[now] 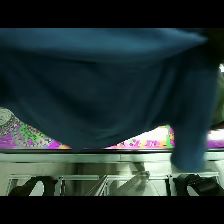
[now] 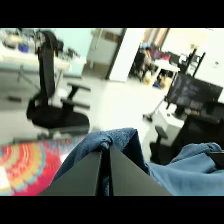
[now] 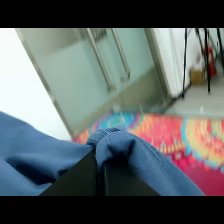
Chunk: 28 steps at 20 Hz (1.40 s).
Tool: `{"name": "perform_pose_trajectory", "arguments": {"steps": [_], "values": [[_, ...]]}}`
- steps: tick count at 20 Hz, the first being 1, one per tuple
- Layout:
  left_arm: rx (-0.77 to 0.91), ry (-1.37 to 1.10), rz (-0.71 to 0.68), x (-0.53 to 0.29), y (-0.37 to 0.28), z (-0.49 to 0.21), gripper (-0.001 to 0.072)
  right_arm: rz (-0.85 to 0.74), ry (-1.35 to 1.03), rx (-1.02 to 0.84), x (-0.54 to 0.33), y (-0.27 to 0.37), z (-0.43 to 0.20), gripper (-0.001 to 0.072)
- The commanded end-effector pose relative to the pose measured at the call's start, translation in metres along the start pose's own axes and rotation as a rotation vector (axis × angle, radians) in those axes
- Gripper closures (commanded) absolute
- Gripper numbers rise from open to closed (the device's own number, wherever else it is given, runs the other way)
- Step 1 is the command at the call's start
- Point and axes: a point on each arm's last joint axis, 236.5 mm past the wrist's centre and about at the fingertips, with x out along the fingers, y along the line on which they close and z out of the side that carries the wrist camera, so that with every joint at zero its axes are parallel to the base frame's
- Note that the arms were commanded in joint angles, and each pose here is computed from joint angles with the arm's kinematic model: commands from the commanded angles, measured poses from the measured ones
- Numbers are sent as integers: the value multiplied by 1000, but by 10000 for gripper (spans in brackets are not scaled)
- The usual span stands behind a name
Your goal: Fold the shirts.
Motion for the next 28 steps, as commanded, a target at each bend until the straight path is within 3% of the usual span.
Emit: {"name": "perform_pose_trajectory", "arguments": {"steps": [1, 4, 5, 6, 7, 9, 12, 15, 21, 28], "values": [[-119, 269, 65, 79, 96, -100, 687, -56, 234, 133, 57, -62, -85, 689], [-227, 457, 141, 139, 185, -213, 689, -168, 408, 259, 96, -135, -178, 688], [-267, 513, 150, 149, 210, -243, 686, -208, 472, 302, 105, -159, -215, 564], [-304, 566, 136, 153, 228, -264, 489, -242, 528, 339, 110, -178, -248, 320], [-328, 605, 117, 150, 241, -273, 313, -271, 581, 376, 110, -196, -277, 203], [-368, 653, 76, 135, 257, -268, 63, -301, 656, 432, 98, -220, -308, 202], [-486, 713, 142, 87, 278, -244, 46, -335, 698, 432, 65, -251, -299, 202], [-601, 881, 242, 24, 271, -267, 52, -414, 669, 488, 24, -296, -278, 212], [-868, 1074, 279, -55, 173, -375, 52, -479, 657, 626, -36, -362, -268, 214], [-1012, 1210, 441, -122, 81, -465, 53, -424, 670, 564, -2, -390, -258, 214]]}}
